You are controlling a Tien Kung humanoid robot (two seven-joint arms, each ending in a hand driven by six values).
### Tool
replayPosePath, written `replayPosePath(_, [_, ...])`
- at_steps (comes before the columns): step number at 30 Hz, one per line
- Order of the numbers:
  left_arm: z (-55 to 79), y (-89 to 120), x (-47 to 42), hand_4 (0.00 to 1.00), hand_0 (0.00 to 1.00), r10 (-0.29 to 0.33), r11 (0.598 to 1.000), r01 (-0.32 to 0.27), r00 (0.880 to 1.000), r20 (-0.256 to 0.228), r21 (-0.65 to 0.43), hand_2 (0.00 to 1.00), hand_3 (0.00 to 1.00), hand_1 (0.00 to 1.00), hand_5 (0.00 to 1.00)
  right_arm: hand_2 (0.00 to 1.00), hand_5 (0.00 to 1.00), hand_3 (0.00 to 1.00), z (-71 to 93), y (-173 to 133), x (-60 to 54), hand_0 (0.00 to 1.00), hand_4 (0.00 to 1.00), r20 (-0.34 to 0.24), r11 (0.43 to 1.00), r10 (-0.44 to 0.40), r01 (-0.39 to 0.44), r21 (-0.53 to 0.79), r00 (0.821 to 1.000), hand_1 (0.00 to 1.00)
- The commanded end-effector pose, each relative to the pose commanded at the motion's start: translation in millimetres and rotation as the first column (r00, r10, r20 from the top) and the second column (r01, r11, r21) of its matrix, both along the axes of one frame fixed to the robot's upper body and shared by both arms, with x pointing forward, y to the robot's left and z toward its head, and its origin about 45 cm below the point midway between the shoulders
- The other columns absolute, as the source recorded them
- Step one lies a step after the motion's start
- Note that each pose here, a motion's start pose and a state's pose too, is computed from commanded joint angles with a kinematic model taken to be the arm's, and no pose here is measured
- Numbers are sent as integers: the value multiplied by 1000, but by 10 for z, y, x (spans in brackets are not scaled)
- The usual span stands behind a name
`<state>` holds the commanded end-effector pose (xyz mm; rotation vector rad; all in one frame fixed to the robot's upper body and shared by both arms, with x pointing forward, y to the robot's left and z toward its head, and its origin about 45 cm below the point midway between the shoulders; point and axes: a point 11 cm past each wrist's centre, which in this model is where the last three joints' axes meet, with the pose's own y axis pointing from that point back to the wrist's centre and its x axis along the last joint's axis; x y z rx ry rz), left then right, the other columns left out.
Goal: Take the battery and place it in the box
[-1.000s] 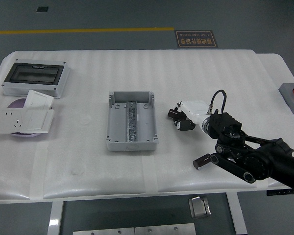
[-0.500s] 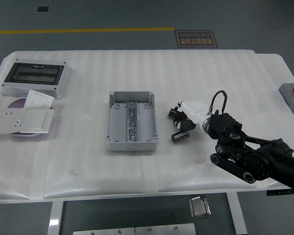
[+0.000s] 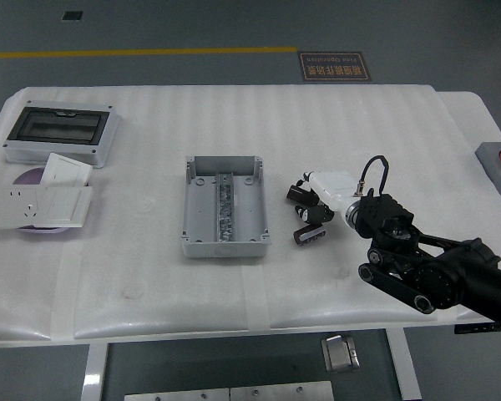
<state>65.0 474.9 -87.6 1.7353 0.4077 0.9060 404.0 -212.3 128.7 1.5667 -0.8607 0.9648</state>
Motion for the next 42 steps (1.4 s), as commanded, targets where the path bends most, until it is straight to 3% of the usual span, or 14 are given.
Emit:
replayPosePath(16, [-1,-1,-4,482,642,4,1000,-4,1000,0,0,645,596,697,175,480,277,724,-13,28,-18,444,564,11,1000,11,-11,-5,1000,284])
replayPosePath(17, [-2,-2,-4,483,642,4,1000,-4,1000,1,0,647,597,698,177,468,168,679,-14,28,-18,438,433,12,1000,11,-11,-5,1000,278])
replayPosePath(22, [0,0,1,483,642,5,1000,-5,1000,3,0,647,597,698,177,468,168,679,-16,24,-17,438,433,16,1000,11,-11,-7,1000,278])
replayPosePath(23, [1,2,2,485,641,5,1000,-5,1000,3,0,647,598,696,181,468,78,678,-12,22,-14,435,379,18,1000,11,-11,-7,1000,275])
replayPosePath(25, [3,5,4,485,641,5,1000,-5,1000,4,1,647,598,696,181,468,78,678,2,17,-6,435,379,24,1000,9,-9,-6,1000,275])
replayPosePath(34, [4,11,-5,487,641,3,1000,-3,1000,3,3,649,598,696,182,462,55,676,158,9,64,428,359,73,1000,1,-3,23,997,271])
replayPosePath(42, [0,6,-13,501,638,4,1000,-4,1000,3,1,652,600,695,195,454,50,664,437,105,84,407,349,128,991,-11,-5,130,992,264])
